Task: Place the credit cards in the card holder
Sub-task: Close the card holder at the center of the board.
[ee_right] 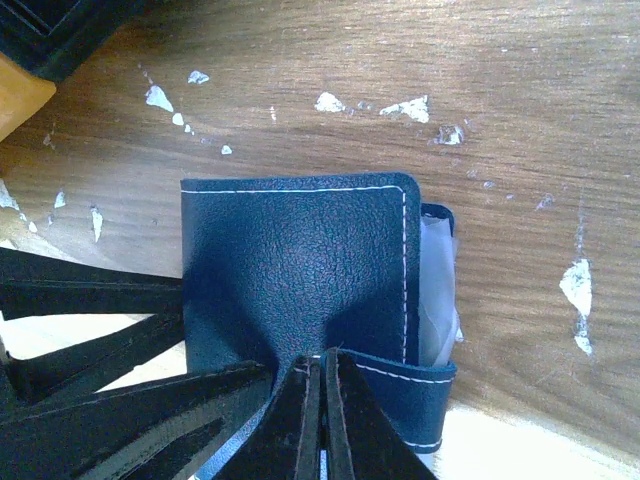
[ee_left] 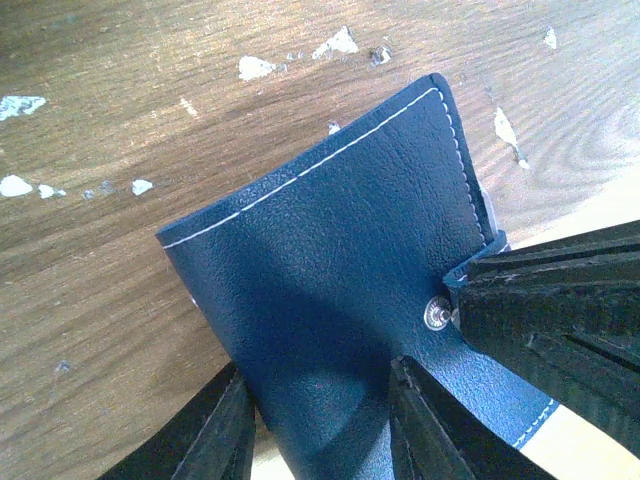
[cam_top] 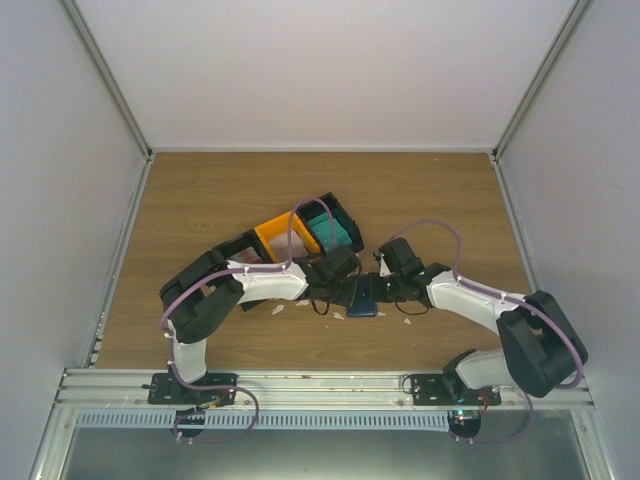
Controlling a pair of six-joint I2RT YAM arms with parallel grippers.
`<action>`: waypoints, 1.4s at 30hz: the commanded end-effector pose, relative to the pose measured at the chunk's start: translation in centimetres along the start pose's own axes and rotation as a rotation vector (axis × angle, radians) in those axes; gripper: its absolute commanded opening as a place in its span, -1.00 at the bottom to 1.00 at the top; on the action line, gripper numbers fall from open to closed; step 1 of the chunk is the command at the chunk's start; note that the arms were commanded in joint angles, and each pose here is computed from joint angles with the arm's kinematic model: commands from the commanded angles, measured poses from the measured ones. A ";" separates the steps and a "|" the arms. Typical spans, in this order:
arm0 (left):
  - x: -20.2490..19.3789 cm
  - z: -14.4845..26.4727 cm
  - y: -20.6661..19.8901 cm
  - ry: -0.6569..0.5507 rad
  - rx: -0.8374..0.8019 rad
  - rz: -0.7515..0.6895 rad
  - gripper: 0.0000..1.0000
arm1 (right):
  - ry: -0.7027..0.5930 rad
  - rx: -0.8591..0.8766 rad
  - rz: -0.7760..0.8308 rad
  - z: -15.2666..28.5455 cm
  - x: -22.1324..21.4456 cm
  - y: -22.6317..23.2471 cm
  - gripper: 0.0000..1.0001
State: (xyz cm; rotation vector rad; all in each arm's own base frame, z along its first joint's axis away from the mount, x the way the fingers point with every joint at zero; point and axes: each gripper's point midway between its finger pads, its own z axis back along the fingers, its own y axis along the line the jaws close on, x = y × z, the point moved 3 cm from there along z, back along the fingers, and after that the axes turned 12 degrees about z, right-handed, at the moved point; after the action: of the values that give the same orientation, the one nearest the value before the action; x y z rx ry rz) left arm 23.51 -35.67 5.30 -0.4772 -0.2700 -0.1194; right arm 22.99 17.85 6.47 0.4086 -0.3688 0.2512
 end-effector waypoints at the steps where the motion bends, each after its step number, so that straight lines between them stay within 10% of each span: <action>1: -2.3 -0.6 1.9 0.070 0.060 -0.023 -0.25 | 0.002 -0.028 0.022 -0.5 0.5 -0.5 -0.99; 22: -1.9 0.6 0.7 0.051 0.003 -0.031 -0.27 | -0.024 0.002 0.005 0.0 1.3 0.2 -0.72; 42: -1.9 0.5 0.7 0.055 -0.003 -0.028 -0.28 | -0.011 -0.010 0.009 -0.2 1.0 0.1 -0.96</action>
State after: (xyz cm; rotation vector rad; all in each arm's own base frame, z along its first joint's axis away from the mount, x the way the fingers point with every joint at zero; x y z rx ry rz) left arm 22.99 -35.26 5.52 -0.4925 -0.2634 -0.1247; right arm 23.45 18.17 6.66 0.4113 -0.3734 0.2557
